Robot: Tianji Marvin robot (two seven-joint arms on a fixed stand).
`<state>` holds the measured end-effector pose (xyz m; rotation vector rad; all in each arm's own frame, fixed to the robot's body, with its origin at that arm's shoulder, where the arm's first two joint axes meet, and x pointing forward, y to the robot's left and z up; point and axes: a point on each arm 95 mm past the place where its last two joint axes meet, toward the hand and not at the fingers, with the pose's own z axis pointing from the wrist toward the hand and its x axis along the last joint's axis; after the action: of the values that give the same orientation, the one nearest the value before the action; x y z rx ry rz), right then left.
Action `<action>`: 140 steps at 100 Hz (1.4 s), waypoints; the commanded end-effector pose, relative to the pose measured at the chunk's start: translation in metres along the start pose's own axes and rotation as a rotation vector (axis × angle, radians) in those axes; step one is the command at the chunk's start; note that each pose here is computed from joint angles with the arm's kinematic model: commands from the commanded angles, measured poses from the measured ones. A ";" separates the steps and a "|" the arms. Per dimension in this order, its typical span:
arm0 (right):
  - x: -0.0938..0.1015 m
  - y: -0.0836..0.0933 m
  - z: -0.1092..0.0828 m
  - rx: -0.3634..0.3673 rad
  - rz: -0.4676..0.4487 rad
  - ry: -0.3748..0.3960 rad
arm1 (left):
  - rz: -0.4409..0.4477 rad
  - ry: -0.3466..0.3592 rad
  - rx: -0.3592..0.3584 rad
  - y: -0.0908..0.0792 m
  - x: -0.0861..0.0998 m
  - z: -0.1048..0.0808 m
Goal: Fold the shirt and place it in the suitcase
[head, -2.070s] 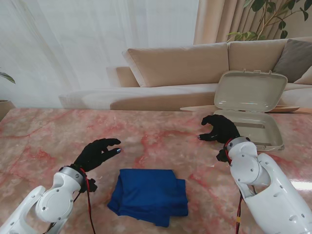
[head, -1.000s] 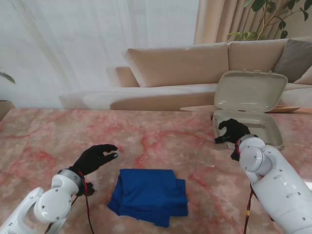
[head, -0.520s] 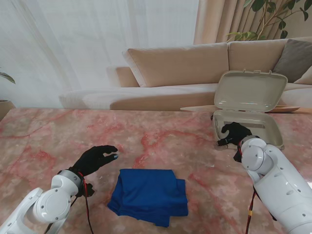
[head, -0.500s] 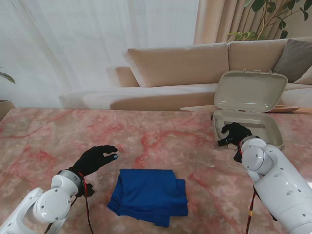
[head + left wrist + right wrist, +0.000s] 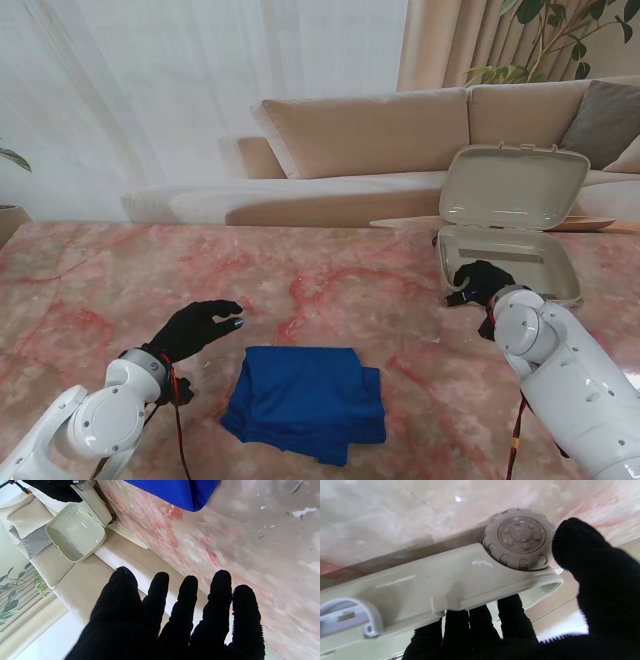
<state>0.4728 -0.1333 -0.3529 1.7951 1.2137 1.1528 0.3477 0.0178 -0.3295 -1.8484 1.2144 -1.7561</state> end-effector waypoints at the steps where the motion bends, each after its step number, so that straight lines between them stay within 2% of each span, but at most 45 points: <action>1: -0.003 -0.009 0.000 0.034 0.006 -0.006 | -0.004 -0.009 -0.013 0.004 -0.003 -0.002; 76: 0.008 -0.026 0.003 0.100 0.019 0.030 | -0.017 -0.016 -0.033 0.007 -0.006 -0.002; 140: 0.047 -0.049 0.002 0.164 0.077 0.158 | -0.021 -0.037 -0.044 0.009 -0.010 -0.006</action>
<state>0.4810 -0.0853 -0.3547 1.8395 1.3189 1.3235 0.3435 0.0208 -0.3367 -1.8972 1.2270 -1.7305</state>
